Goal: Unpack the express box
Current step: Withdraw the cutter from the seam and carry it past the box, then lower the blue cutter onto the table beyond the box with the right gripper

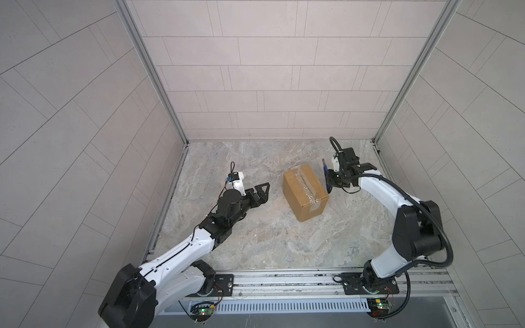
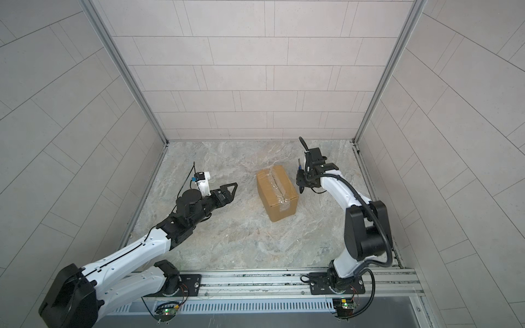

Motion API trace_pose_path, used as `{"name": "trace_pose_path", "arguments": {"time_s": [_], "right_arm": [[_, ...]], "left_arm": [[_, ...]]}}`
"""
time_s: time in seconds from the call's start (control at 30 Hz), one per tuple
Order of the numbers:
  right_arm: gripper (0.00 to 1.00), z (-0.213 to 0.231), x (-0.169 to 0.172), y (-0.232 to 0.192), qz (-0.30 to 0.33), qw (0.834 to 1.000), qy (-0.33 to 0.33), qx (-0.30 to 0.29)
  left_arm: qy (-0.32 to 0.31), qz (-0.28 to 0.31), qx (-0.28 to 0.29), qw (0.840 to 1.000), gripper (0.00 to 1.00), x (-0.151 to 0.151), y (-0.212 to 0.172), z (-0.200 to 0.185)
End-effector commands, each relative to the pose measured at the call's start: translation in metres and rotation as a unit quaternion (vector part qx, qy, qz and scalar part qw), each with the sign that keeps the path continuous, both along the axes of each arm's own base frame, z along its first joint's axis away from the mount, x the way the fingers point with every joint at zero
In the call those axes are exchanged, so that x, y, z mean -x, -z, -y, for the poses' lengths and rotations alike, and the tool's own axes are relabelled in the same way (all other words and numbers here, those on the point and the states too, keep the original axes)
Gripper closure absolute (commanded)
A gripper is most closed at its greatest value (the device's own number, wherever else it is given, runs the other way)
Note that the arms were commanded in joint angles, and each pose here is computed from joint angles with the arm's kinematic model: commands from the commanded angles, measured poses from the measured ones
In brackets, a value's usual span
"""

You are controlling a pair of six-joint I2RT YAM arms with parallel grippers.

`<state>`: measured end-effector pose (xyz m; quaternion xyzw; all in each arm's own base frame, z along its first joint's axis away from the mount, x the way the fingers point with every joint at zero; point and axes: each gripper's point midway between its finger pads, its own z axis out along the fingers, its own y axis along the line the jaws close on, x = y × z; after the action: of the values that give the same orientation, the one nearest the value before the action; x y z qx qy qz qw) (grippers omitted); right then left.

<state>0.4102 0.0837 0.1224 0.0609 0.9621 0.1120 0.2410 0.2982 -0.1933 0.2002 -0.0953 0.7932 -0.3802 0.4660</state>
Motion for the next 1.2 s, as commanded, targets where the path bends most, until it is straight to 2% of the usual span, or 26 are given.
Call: {"name": "trace_pose_path", "arguments": {"time_s": [0.0, 0.2, 0.4, 0.93, 1.1, 1.17], "right_arm": [[1.0, -0.003, -0.028, -0.007, 0.018, 0.999, -0.029, 0.013], [1.0, 0.006, -0.06, 0.013, 0.008, 0.999, -0.024, 0.035], [1.0, 0.012, -0.078, 0.041, -0.013, 0.999, -0.025, 0.047], [1.0, 0.018, -0.083, 0.082, -0.049, 0.997, -0.023, 0.053], [0.94, 0.021, -0.082, 0.093, -0.059, 0.996, -0.015, 0.063], [0.89, 0.023, -0.083, 0.096, -0.061, 0.996, -0.01, 0.064]], "left_arm": [[-0.014, -0.016, -0.03, 0.999, 0.0, 0.005, 0.017, -0.013], [-0.025, -0.021, -0.033, 0.999, 0.0, 0.007, 0.019, -0.021], [-0.027, -0.026, -0.033, 0.999, 0.0, 0.008, 0.021, -0.023], [-0.033, -0.028, -0.037, 0.998, 0.0, 0.007, 0.019, -0.025], [-0.033, -0.028, -0.038, 0.998, 0.0, 0.007, 0.018, -0.026], [-0.034, -0.027, -0.039, 0.998, 0.0, 0.007, 0.018, -0.026]]}}
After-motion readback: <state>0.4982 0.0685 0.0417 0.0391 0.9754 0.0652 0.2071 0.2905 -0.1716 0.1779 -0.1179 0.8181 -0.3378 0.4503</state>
